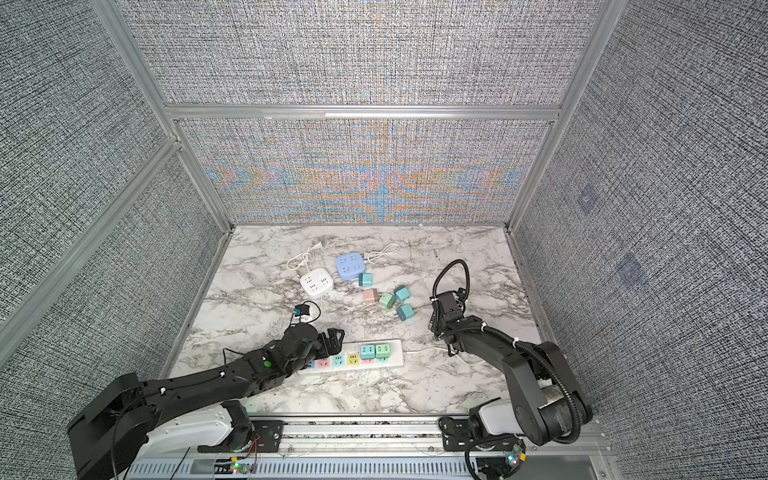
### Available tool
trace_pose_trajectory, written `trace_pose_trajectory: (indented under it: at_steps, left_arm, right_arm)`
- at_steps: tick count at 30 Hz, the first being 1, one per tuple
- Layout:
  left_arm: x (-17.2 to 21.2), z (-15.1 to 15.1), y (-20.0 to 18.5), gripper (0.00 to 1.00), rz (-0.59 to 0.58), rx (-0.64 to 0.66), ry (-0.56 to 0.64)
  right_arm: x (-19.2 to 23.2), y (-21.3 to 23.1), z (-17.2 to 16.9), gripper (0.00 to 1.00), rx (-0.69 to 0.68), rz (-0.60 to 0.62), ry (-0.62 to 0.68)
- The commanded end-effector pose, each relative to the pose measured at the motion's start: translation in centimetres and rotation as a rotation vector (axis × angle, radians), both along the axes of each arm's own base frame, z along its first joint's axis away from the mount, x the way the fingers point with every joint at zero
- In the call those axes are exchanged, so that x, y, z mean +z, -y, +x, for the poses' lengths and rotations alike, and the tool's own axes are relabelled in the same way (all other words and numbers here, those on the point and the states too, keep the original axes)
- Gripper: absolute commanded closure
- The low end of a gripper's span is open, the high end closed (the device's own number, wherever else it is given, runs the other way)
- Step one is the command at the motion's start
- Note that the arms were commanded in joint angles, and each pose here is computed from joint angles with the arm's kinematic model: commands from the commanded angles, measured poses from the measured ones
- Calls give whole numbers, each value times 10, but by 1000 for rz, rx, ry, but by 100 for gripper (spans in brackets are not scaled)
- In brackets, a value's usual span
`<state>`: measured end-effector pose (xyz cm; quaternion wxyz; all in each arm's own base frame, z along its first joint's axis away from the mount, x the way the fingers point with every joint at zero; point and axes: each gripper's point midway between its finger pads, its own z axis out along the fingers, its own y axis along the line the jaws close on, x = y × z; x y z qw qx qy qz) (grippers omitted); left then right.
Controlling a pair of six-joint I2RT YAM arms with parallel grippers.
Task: Insert the plug
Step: 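Lower the right gripper around the green charger, then close the right gripper on the green charger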
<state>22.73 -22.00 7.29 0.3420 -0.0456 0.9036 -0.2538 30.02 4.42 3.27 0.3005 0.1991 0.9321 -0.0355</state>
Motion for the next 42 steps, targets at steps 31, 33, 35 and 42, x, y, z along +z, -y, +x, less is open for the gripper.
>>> trace_pose_trajectory:
  at_steps: [31,33,35,42]
  left_arm:
    - [7,-3,-24,2,-27,55,90]
    - [9,-1,-25,2,-29,62,102]
    - [10,-1,-25,2,-29,62,115]
    - [11,0,-27,2,-32,65,131]
  right_arm:
    - [-5,-9,13,19,-26,82,28]
    - [-6,-8,17,19,-24,60,13]
    - [-7,-7,19,19,-22,41,0]
    - [-16,3,13,27,-27,-27,-43]
